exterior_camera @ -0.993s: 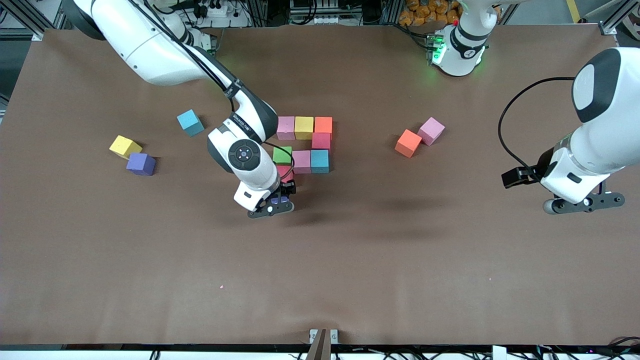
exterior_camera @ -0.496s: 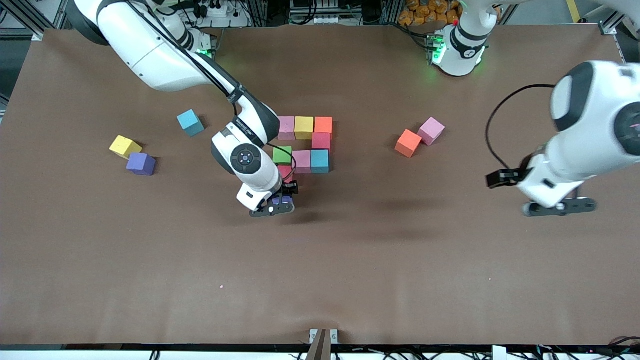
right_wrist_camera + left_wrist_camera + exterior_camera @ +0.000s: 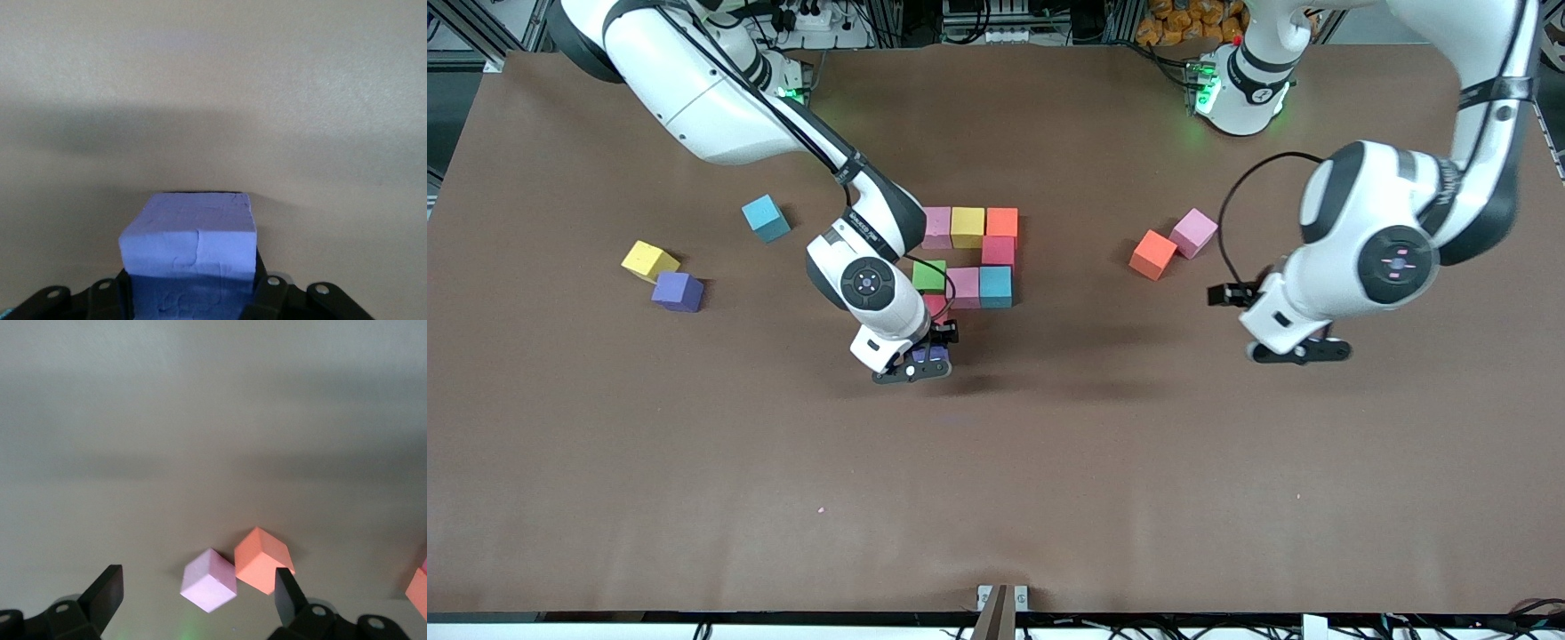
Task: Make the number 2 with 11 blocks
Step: 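Place purple below pink with the right gripper, then grasp orange with the left gripper while the right gripper releases purple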
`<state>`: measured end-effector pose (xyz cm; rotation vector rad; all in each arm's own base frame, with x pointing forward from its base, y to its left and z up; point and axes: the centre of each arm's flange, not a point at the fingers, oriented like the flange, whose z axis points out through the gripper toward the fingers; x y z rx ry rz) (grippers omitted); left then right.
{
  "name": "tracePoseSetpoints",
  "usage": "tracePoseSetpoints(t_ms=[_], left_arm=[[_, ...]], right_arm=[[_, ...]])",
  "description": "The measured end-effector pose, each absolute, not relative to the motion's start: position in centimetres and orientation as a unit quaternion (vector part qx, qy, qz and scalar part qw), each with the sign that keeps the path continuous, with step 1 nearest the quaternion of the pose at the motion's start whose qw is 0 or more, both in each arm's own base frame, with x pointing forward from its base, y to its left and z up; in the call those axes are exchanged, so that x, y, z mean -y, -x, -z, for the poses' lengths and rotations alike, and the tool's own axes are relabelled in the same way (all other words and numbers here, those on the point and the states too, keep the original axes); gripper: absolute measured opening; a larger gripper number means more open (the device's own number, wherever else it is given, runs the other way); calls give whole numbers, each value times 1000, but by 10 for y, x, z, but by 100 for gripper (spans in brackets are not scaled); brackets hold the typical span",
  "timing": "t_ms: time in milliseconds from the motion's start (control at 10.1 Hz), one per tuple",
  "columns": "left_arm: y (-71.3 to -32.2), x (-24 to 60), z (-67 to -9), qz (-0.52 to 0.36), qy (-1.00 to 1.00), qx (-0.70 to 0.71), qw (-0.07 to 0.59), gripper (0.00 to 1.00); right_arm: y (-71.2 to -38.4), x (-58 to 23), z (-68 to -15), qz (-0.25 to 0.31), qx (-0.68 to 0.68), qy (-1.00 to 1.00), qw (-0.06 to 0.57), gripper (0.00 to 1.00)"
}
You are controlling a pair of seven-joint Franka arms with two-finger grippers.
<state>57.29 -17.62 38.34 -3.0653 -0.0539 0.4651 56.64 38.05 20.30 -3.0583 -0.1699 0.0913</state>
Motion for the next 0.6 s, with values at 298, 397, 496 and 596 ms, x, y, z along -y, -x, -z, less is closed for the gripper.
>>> tracePoseSetpoints(t_ms=[298,397,496,596], left_arm=[[-534,229,-345,-161,981,103,44,100],[-524,240,-334,-158,976,140,52,100],[-516,249,-324,-152,970,179,59,100],[-509,256,-314,-144,962,222,64,100]], right_arm=[[-562,-385,-202,-32,47,998,37,62],[-562,-385,-201,-32,46,998,37,62],[-562,-385,-201,-32,46,998,37,62],[-562,-385,-201,-32,46,998,36,62]])
